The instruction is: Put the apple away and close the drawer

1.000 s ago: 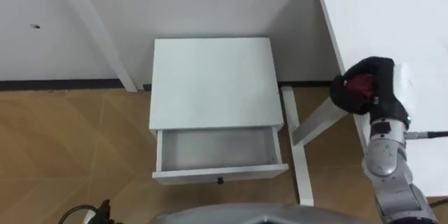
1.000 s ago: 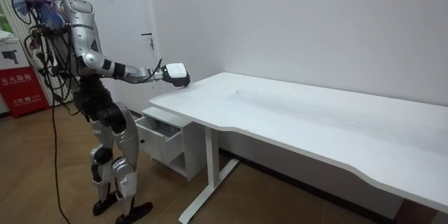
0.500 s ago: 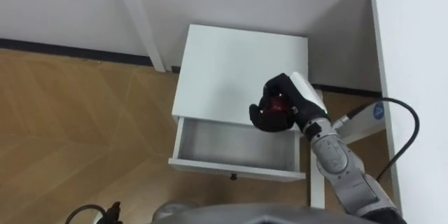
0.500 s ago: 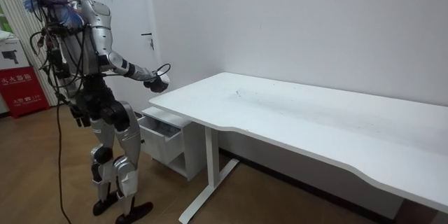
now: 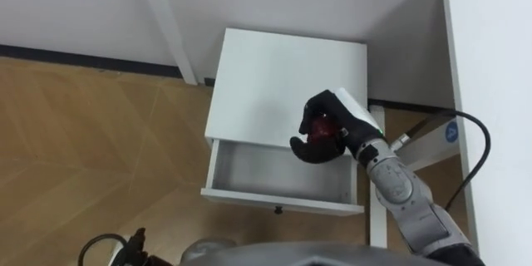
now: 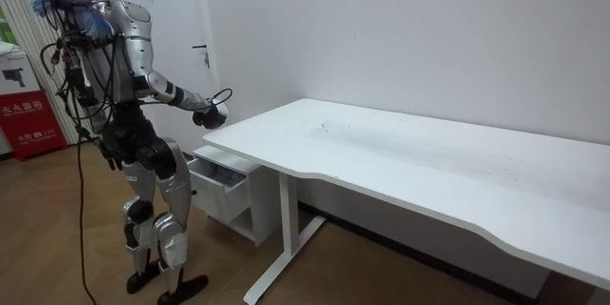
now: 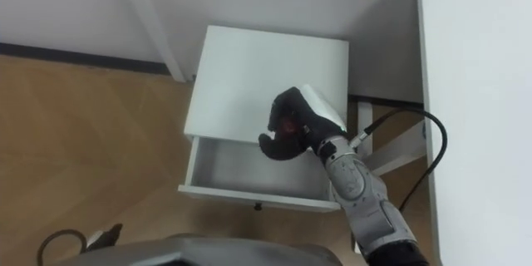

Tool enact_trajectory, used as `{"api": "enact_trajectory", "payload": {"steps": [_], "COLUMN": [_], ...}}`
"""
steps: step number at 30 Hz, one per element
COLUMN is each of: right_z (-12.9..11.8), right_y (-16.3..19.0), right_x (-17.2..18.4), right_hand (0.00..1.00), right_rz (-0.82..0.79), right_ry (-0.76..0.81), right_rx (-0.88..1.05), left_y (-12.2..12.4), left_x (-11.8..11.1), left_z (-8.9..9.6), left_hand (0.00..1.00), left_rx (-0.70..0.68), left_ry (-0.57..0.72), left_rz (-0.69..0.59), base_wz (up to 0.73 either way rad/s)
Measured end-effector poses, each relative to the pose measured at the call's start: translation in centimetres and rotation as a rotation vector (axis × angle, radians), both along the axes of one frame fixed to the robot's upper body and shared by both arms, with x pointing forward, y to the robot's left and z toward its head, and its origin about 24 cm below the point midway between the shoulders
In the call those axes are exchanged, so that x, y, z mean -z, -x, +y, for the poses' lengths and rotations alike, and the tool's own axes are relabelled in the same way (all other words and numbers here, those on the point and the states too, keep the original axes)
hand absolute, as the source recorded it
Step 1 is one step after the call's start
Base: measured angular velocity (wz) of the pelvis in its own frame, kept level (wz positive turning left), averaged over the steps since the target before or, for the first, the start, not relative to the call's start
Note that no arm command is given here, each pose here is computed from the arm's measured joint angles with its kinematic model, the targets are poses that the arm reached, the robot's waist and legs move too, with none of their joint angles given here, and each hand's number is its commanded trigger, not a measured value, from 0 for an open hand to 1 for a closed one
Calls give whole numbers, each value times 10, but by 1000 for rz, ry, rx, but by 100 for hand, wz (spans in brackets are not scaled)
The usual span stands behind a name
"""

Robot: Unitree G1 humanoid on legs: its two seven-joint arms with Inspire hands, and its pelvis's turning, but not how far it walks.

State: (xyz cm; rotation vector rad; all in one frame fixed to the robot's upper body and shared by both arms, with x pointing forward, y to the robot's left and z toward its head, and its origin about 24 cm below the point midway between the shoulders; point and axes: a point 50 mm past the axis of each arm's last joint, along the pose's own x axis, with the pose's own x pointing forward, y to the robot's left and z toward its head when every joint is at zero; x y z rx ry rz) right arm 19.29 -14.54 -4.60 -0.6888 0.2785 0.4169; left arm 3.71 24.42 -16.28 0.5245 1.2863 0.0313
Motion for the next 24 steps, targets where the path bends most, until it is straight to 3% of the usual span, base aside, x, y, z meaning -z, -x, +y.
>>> {"api": "enact_trajectory", "payload": {"steps": [24], "right_z": [-4], "right_y": [7], "right_x": [14], "right_hand": [0], "right_rz": [76], "right_ry": [18], "right_rx": [3], "left_y": [1], "left_x": [0], "left_z": [0], "left_hand": [0], "left_rx": [-2], "left_ry": [-4], "left_rz": [1], "base_wz": [0]}}
